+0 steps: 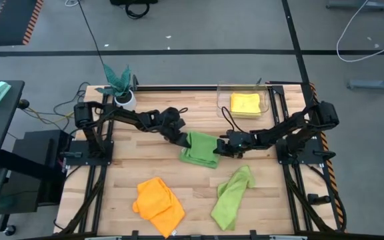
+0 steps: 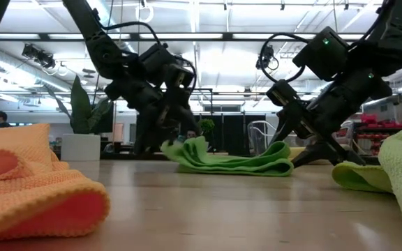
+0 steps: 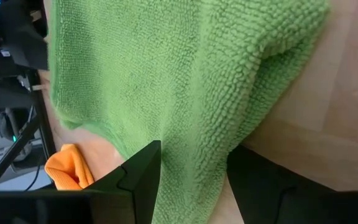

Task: Fold microfiber towels
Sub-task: Stack the green towel on top of the yellow towel in the transparent bin

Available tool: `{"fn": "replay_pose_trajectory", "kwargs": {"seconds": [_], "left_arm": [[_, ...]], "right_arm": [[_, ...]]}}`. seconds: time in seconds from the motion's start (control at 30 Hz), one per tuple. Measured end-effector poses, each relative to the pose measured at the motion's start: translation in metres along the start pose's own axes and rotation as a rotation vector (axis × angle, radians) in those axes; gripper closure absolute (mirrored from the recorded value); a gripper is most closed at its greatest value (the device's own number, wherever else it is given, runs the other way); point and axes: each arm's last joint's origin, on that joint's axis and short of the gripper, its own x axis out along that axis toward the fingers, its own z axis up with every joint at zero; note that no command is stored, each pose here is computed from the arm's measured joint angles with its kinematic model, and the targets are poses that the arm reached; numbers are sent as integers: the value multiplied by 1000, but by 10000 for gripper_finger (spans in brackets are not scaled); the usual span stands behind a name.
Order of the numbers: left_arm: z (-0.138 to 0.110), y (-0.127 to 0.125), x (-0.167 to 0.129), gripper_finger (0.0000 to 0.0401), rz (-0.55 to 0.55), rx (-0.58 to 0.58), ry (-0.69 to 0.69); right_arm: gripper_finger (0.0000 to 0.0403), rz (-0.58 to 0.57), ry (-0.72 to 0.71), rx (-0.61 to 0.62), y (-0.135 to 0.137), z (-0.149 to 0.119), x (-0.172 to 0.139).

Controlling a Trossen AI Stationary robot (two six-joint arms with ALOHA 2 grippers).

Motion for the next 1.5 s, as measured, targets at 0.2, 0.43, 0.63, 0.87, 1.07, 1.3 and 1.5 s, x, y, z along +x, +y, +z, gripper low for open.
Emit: {"fn": "replay_pose_trajectory", "kwargs": {"seconds": [0.2, 0.43, 0.63, 0.87, 1.07, 1.3, 1.5], "left_arm": [[4, -6, -1, 178, -63, -6, -22], [4, -6, -1, 178, -53, -6, -35], [5, -4, -1, 179, -23, -10, -70], [3, -1, 0, 182, 44, -30, -96], [3, -1, 0, 184, 59, -20, -116], [4, -1, 0, 189, 60, -5, -116], [3, 0, 0, 195, 67, 13, -111]], "right_arm": [[216, -9, 3, 6, -1, 2, 0], [221, -10, -8, 52, -2, 5, 0], [233, -14, -13, 72, -1, 9, 0], [251, -22, -30, 77, 6, 10, 3], [254, -26, -41, 79, 11, 12, 10], [254, -24, -48, 77, 20, 13, 21], [255, -51, -45, 63, 17, 10, 20]]}}
